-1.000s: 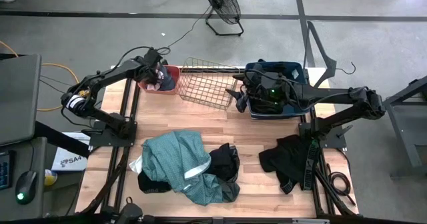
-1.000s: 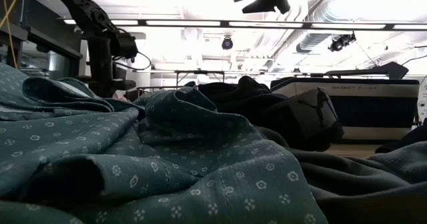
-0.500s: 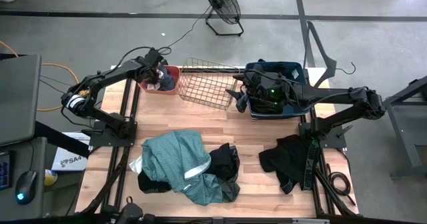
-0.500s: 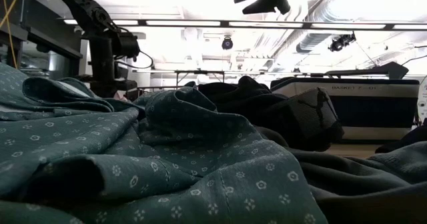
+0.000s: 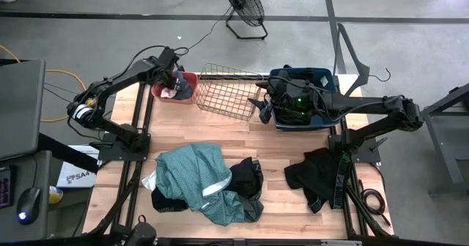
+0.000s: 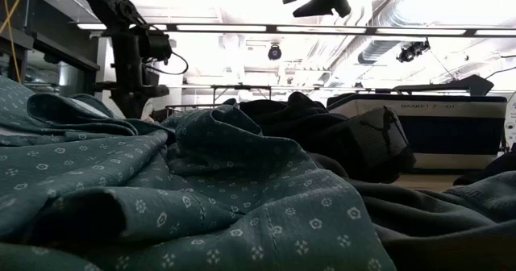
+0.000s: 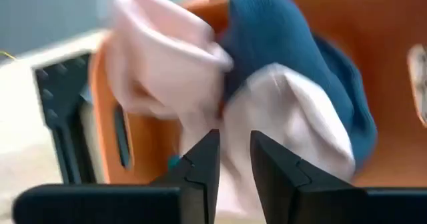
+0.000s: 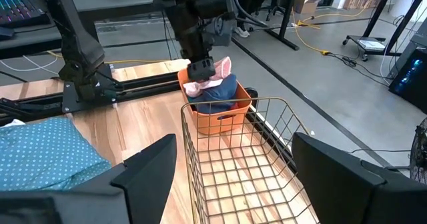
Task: Pick & Place Cloths
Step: Adjust the violet sock in the orange bin
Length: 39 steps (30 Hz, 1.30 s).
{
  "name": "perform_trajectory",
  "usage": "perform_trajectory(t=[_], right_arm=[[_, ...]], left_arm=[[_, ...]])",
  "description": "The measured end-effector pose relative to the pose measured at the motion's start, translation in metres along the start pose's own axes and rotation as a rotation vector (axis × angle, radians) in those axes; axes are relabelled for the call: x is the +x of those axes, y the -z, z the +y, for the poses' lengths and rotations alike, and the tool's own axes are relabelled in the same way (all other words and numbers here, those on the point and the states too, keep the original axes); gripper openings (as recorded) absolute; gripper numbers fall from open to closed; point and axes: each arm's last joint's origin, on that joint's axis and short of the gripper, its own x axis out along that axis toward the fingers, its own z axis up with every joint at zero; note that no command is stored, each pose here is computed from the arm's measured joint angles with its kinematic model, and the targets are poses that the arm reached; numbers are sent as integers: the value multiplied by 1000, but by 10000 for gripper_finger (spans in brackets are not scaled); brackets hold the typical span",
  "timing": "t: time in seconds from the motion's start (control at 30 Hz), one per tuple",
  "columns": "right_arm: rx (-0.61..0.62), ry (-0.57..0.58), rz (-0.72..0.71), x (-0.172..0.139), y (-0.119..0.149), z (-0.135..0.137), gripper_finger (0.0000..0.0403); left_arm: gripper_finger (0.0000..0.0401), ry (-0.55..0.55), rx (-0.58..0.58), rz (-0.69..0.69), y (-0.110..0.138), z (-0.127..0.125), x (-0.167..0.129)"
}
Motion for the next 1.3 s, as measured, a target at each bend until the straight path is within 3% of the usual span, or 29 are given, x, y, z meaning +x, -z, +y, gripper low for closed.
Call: perform_trajectory(t=[0.13, 0.4, 0.57, 0.7, 0.87, 1.3], right_arm=[[0, 0, 0, 0, 0, 0, 288], [0, 0, 0, 0, 0, 0, 288], [0, 0, 0, 0, 0, 0, 288], [0, 0, 0, 0, 0, 0, 288], [0, 0, 1, 0, 0, 0, 288], [0, 0, 1, 0, 0, 0, 288]], left_arm=[[90, 9, 4, 37, 2, 1, -3], [90, -89, -21, -132, -16, 1, -9], [84, 22, -19, -156, -20, -3, -9], [54, 105, 18, -156, -21, -12, -7], [6, 34, 31, -125, -21, -15, 5], [1, -41, 53, -13, -10, -23, 56]])
